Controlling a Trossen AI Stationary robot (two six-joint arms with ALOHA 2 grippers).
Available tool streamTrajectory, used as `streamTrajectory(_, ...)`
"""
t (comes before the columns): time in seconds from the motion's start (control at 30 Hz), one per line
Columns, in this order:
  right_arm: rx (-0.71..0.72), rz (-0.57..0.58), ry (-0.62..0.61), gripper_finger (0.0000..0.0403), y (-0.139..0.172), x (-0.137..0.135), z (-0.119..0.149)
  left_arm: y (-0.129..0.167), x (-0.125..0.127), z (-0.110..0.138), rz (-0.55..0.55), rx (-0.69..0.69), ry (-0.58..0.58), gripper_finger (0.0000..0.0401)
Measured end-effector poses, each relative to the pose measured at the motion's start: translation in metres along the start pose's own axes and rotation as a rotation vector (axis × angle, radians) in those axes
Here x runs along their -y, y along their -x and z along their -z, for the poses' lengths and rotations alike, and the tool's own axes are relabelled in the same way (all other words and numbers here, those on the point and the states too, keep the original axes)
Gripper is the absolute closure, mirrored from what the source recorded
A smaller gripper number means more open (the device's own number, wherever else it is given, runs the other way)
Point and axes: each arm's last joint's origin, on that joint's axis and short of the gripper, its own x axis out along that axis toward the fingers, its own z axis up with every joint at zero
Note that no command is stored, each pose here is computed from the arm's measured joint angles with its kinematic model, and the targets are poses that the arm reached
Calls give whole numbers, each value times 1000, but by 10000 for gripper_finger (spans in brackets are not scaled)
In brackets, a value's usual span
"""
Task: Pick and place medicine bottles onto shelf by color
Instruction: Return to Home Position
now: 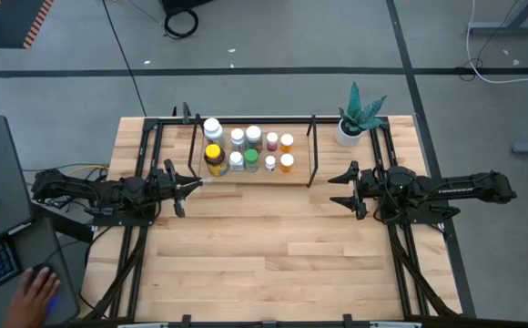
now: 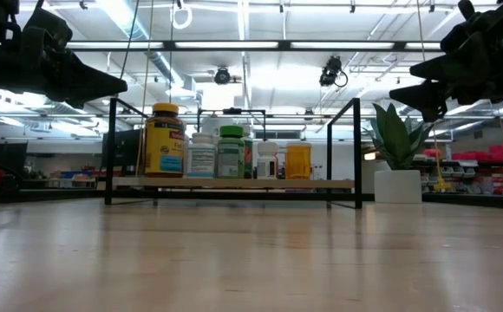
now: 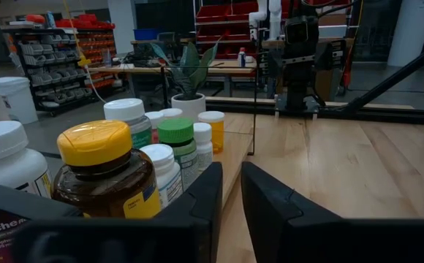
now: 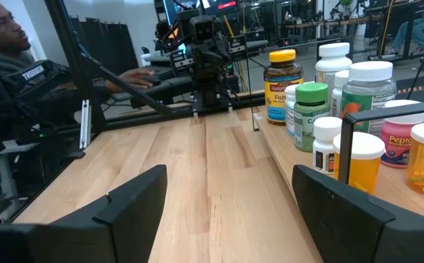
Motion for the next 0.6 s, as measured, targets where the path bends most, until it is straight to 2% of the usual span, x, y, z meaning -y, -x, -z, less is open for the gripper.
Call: streamTrajectory(0.6,0,0,0,100,0,0,0,0,0,0,0,0,0,341)
